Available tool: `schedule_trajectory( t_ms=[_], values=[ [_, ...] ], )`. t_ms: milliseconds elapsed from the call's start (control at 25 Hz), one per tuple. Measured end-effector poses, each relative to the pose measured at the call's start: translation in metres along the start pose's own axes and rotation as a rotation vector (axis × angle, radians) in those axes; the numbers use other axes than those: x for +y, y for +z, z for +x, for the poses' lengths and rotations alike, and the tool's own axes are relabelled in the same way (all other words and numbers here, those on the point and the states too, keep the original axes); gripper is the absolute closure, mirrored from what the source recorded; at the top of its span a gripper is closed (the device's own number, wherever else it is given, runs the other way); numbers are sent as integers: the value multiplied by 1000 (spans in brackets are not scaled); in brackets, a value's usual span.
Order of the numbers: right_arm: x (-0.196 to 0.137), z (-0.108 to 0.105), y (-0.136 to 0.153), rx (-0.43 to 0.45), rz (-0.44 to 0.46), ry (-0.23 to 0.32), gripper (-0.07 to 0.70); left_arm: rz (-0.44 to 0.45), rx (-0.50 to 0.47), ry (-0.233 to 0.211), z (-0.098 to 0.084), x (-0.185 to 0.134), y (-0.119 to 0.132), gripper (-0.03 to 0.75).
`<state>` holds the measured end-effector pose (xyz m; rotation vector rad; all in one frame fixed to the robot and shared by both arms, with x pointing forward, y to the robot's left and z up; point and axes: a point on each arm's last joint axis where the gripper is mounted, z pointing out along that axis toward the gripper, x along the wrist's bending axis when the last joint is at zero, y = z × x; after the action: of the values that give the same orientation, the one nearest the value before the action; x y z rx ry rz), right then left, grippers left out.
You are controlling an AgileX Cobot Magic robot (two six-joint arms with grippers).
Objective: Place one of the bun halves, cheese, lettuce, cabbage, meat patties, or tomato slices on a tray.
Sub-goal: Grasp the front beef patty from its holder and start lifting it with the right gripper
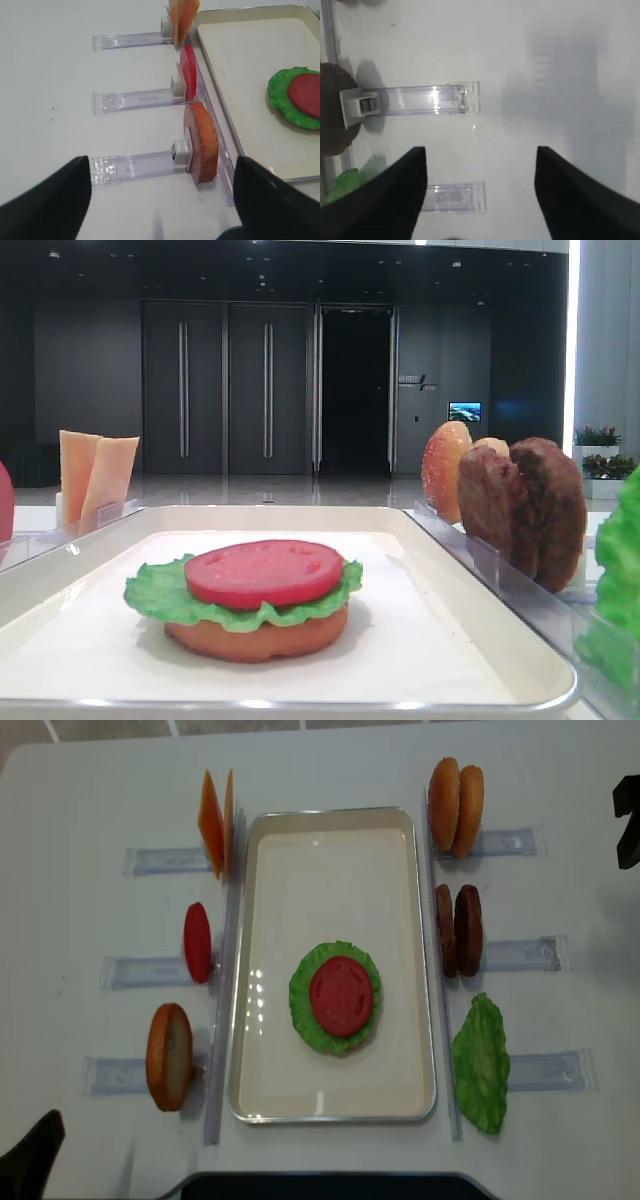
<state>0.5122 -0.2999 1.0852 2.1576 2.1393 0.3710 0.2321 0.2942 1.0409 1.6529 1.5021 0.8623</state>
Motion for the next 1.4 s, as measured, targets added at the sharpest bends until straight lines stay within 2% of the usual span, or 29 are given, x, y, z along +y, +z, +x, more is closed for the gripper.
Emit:
schedule_trajectory(
  t_ms=[80, 200, 440, 680, 840, 1000, 1200, 1400],
  values=[
    [0, 2, 0, 1, 1, 25, 161, 0, 0, 0, 0, 0, 0, 24],
    [0, 9, 1, 4, 4, 35, 161, 0, 0, 0, 0, 0, 0, 24],
    [-4, 43, 4, 32, 21, 1, 161, 0, -1, 0, 0, 0, 0, 24],
    [-14, 85, 7, 61, 28, -3, 161, 0, -1, 0, 0, 0, 0, 24],
    [-22, 114, 7, 94, 13, -51, 160, 0, -1, 0, 0, 0, 0, 24],
    [-30, 134, 7, 103, 5, -82, 147, 0, -1, 0, 0, 0, 0, 24],
    [-30, 153, 13, 116, -3, -54, 145, 0, -1, 0, 0, 0, 0, 24],
    [-20, 180, 32, 116, 28, -93, 145, 0, -1, 0, 0, 0, 0, 24]
  ],
)
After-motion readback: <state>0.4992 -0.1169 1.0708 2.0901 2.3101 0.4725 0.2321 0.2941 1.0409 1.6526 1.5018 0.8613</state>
